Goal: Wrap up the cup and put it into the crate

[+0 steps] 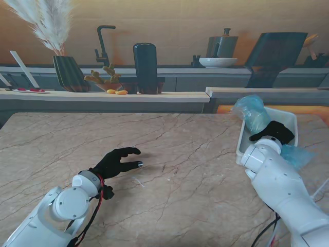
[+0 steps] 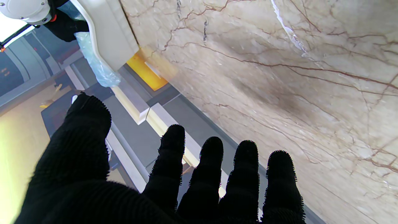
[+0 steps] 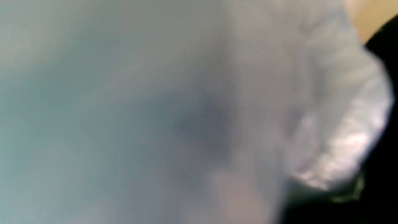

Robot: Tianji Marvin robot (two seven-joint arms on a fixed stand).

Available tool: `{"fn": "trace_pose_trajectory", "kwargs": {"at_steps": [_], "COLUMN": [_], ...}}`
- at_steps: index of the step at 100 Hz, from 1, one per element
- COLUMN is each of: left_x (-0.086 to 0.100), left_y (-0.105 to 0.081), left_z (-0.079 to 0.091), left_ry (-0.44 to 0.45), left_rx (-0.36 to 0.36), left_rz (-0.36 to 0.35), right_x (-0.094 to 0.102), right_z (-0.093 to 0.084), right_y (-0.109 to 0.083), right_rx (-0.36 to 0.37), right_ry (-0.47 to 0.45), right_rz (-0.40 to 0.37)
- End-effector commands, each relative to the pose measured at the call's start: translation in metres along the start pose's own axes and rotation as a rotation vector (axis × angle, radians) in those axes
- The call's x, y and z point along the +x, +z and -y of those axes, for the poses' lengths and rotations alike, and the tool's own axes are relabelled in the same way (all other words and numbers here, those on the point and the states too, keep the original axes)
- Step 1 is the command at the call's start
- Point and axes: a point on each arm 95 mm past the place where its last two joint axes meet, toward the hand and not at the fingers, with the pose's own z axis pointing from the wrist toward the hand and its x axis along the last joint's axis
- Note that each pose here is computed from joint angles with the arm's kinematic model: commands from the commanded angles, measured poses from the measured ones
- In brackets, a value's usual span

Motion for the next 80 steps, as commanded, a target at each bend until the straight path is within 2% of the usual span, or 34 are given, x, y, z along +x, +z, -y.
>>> {"fn": "trace_pose_trajectory", "kwargs": {"at_steps": [1,17,49,69,80], "left_x": [0.000,-0.001,-0.001,-0.002,-0.002], "left_y": [0.000,0.000,0.002,0.003,0.002], "left_z": [-0.003,-0.003,-0.004,-0.005,-0.005], "left_ry": [-0.006,-0.009,-0.021,-0.029,-0.032], "left_rx": [-0.011,-0.009,-0.004,0.002,0.016], "left_rz": [-0.003,-0.007,-0.014,-0.024,-0.029], "right_x": [0.005,0.006,0.005,0.007,0.009], "right_z": [0.005,0.007,0.006,0.013,0.017], "right_y": [-0.003,-0.001,0.006,0.005,0.002], "right_rx": [0.031,0.093,0.257,0.367,0.380], "right_ry": [-0.006,0.022,0.096,0.071,0.052], "right_rz": [-0.001,0.023,0.147,0.190,0.200]}}
